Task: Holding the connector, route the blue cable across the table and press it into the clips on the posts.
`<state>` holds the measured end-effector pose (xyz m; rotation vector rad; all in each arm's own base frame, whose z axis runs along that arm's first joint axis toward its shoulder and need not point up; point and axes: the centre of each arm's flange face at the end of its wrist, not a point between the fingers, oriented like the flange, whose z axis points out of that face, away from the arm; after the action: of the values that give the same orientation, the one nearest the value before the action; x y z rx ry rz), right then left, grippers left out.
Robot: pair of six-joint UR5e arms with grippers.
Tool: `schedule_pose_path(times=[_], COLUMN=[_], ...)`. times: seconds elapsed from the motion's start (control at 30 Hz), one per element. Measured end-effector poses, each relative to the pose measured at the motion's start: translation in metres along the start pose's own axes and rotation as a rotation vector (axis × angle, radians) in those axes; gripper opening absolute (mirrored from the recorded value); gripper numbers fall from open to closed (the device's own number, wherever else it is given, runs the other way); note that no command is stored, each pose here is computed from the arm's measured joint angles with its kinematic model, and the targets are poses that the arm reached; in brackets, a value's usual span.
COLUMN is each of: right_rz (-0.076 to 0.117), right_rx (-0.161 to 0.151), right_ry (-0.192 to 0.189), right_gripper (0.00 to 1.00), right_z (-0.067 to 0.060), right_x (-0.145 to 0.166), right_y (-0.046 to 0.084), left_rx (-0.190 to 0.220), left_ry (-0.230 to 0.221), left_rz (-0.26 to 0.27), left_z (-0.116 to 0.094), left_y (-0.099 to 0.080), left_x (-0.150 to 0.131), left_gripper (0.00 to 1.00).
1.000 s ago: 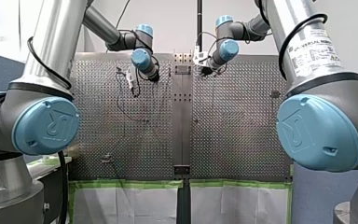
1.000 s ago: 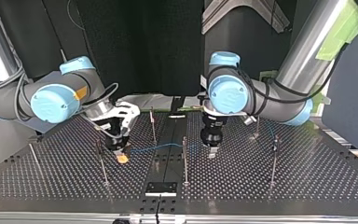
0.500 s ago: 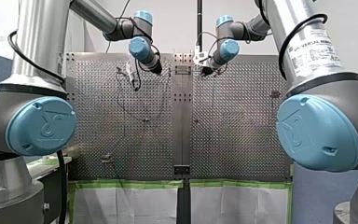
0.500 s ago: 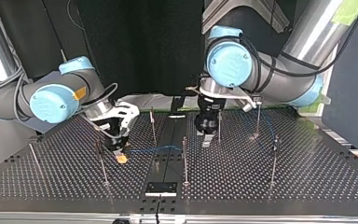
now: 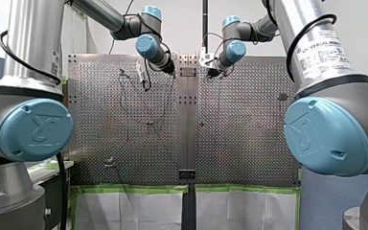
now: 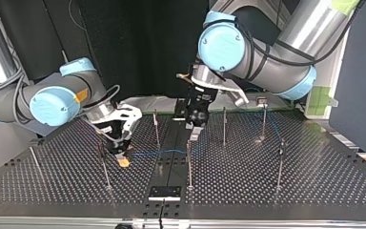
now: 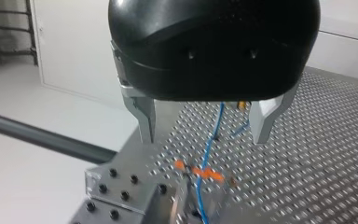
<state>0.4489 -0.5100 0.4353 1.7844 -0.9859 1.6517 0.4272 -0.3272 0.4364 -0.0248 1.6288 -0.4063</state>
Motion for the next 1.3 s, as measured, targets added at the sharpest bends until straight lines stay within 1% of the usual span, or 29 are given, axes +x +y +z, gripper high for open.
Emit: schedule_pose_path(times=[0.1,0.17,0.4,0.47,0.57,0.67,0.73,0.93,1.03,1.17,1.3], right_rz=[0.0,0.001,0.001,0.001,0.001,0.001,0.001,0.001,0.001,0.001,0.002], right_rx=[-0.003,-0.004,-0.007,-0.008,-0.009,-0.009,-0.009,-0.009,-0.01,-0.01,-0.009], right_ry=[0.0,0.001,0.001,0.001,0.001,0.001,0.001,0.0,0.0,0.0,-0.001], right_gripper=[0.0,0.0,0.0,0.0,0.0,0.0,0.0,0.0,0.0,0.0,0.0], right_z=[0.0,0.0,0.0,0.0,0.0,0.0,0.0,0.0,0.0,0.0,0.0], right_x=[0.0,0.0,0.001,0.001,0.001,0.001,0.001,0.001,0.001,0.001,0.0], right_y=[0.002,0.003,0.005,0.005,0.006,0.006,0.006,0.006,0.006,0.006,0.006], left_rx=[0.011,0.016,0.014,0.016,0.011,-0.005,-0.012,-0.033,-0.051,-0.08,-0.087], left_ry=[-0.035,-0.05,-0.045,-0.053,-0.067,-0.078,-0.076,-0.049,-0.034,-0.029,-0.035], left_rz=[-0.004,-0.005,0.028,0.028,0.027,0.025,0.028,0.052,0.07,0.086,0.086], left_z=[-0.002,-0.002,0.001,-0.001,-0.004,-0.004,-0.001,0.014,0.021,0.037,0.053], left_y=[-0.015,-0.025,-0.06,-0.071,-0.083,-0.087,-0.088,-0.092,-0.092,-0.093,-0.096], left_x=[-0.002,-0.002,0.008,0.006,0.001,-0.003,-0.002,0.009,0.016,0.023,0.029], left_gripper=[1.0,1.0,1.0,1.0,1.0,1.0,1.0,1.0,1.0,1.0,1.0])
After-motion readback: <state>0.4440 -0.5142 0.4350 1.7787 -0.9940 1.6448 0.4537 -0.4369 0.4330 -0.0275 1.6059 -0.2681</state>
